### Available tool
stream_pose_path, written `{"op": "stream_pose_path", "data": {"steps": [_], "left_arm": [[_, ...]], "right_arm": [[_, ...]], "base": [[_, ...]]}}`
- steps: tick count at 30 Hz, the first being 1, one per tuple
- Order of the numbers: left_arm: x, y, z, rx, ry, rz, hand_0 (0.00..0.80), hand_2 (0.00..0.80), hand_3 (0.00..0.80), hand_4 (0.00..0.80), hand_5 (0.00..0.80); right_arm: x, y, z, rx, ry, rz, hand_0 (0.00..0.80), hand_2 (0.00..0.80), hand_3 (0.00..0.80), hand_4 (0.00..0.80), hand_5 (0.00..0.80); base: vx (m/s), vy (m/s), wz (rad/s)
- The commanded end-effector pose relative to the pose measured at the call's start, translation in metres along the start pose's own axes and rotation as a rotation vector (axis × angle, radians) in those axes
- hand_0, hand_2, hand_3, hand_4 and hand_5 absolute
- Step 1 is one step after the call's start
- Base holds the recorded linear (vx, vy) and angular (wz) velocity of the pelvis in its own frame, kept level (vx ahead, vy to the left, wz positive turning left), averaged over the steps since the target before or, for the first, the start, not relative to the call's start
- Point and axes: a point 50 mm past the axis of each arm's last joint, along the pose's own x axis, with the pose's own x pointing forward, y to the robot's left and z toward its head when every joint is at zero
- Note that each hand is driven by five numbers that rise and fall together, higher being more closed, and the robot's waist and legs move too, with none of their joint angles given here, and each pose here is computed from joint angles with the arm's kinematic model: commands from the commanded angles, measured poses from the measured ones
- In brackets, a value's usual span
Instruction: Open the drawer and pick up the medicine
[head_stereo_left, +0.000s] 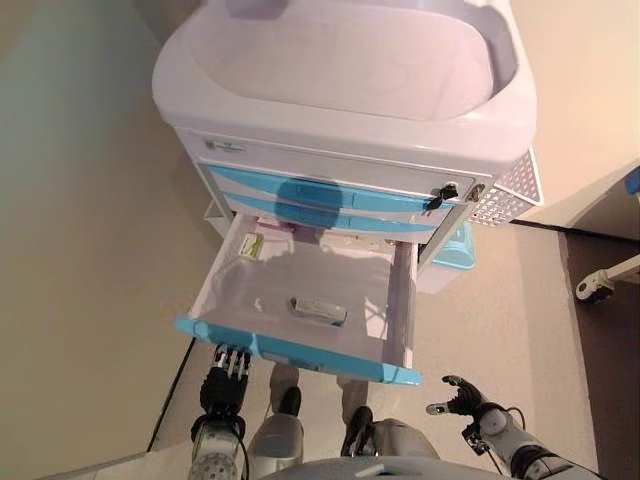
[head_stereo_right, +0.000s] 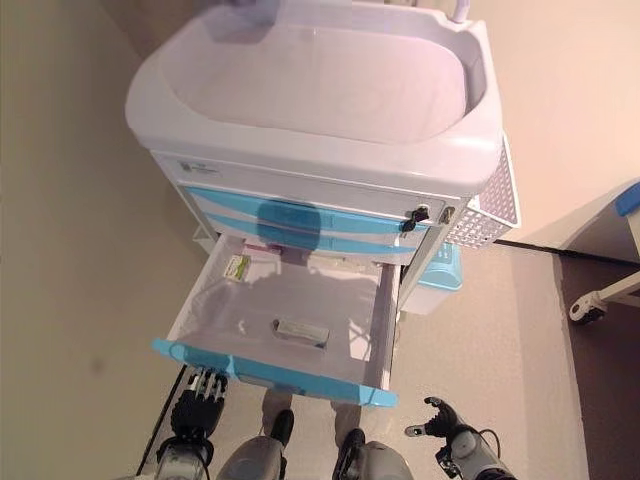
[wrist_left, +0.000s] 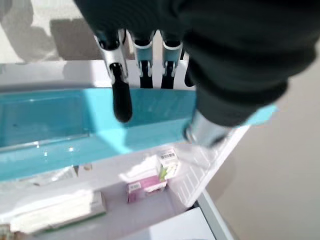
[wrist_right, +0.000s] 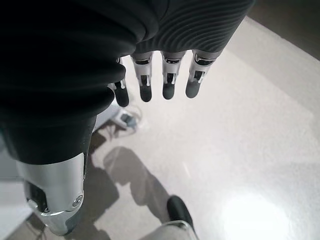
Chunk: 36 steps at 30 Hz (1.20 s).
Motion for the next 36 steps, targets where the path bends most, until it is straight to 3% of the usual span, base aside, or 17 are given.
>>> {"op": "stream_pose_path", "data": {"steps": [1, 12, 23, 36], "left_arm": [[-0.010, -0.014, 0.104, 0.082, -0.451, -0.113, 0.000, 0.000, 0.000, 0.000, 0.000], [-0.013, 0.039, 0.091, 0.044, -0.400, 0.159, 0.000, 0.000, 0.000, 0.000, 0.000], [-0.014, 0.100, 0.076, 0.135, -0.246, 0.488, 0.000, 0.000, 0.000, 0.000, 0.000], [-0.031, 0.142, 0.070, 0.298, -0.064, 0.686, 0.000, 0.000, 0.000, 0.000, 0.000]], "right_arm": [[-0.006, -0.013, -0.031, -0.012, 0.113, -0.036, 0.000, 0.000, 0.000, 0.000, 0.000], [-0.007, -0.010, -0.033, -0.023, 0.120, -0.029, 0.000, 0.000, 0.000, 0.000, 0.000], [-0.006, -0.007, -0.029, -0.028, 0.105, -0.024, 0.000, 0.000, 0.000, 0.000, 0.000], [-0.009, 0.003, -0.033, -0.025, 0.110, 0.019, 0.000, 0.000, 0.000, 0.000, 0.000]], "base": [[0.035, 0.008, 0.03], [0.039, 0.017, -0.06], [0.020, 0.001, -0.07], [0.035, 0.007, -0.04]]}}
